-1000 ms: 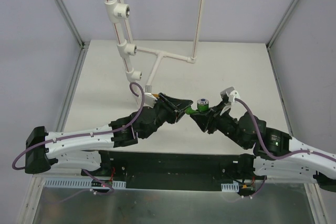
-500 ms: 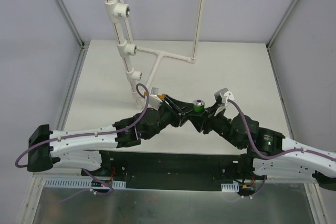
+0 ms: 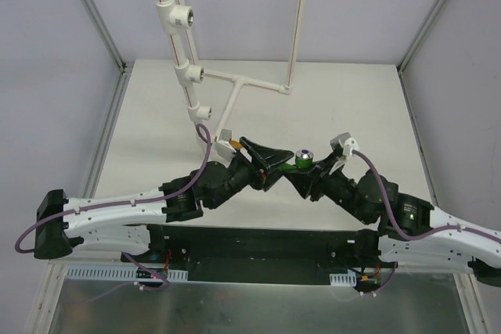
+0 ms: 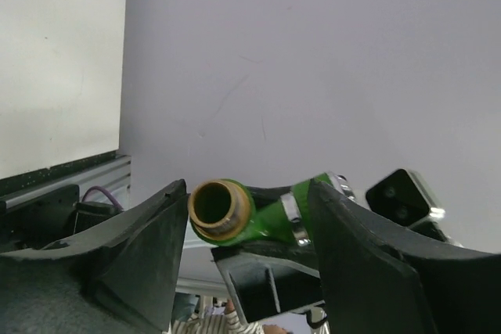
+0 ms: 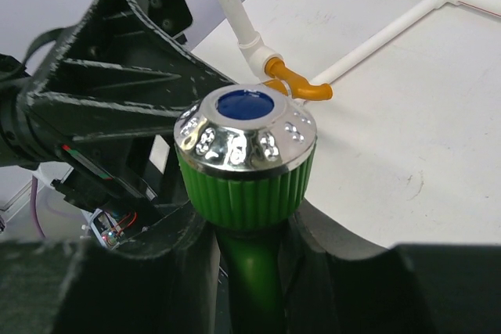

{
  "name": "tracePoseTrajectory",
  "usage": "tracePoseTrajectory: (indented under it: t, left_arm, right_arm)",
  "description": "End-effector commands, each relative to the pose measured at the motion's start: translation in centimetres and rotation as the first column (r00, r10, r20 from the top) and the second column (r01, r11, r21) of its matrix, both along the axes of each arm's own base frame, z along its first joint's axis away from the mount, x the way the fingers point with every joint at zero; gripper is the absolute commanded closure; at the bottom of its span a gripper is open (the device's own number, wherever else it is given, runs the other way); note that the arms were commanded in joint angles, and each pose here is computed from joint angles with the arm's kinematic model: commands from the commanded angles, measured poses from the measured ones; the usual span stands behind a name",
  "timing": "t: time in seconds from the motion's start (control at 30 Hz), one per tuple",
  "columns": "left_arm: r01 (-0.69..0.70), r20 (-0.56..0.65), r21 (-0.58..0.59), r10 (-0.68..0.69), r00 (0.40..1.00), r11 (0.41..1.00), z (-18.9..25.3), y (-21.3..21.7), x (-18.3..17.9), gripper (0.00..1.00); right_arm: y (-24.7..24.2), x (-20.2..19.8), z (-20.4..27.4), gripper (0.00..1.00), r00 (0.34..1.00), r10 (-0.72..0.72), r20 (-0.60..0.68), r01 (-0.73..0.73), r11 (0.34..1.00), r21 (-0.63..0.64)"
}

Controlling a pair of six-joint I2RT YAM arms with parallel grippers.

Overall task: Install the water faucets
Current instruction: Pick up the water faucet from the center of the board.

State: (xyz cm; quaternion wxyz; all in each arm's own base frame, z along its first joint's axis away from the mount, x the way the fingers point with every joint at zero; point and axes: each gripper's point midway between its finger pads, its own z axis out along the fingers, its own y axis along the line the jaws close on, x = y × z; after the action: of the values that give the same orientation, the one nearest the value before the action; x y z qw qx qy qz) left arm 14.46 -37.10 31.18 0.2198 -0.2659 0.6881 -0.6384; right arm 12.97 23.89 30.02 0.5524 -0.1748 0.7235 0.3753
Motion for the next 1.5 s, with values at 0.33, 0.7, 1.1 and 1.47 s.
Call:
tracePoseTrajectory:
  t: [0.33,0.7,1.1,1.47]
  left_arm:
    - [-0.019,0.044,-0.048,0.022,0.999,0.999,2.2,1.1,-0.1,0.81]
    - [-0.020,0.043,-0.077,0.023,0.999,0.997,3.2,1.1,0.1,1.00]
    - [-0.017,0.032,-0.082,0.020,0.999,0.997,3.0,0.9,0.1,1.00]
    - [0.010,0.028,-0.108,-0.007,1.000,0.994,3.8,0.0,-0.2,1.00]
  right_arm:
    - [0.4,-0.1,0.2,0.99,1.000,0.011,0.001,-0.011,1.000,0.011]
    - [0.7,-0.2,0.2,0.57,1.000,0.020,0.017,-0.021,0.998,0.052]
    - [0.6,-0.1,1.9,0.44,0.997,0.025,0.080,-0.033,0.994,0.105]
    - [1.0,0.0,2.5,0.45,0.995,0.025,0.101,-0.036,0.993,0.114]
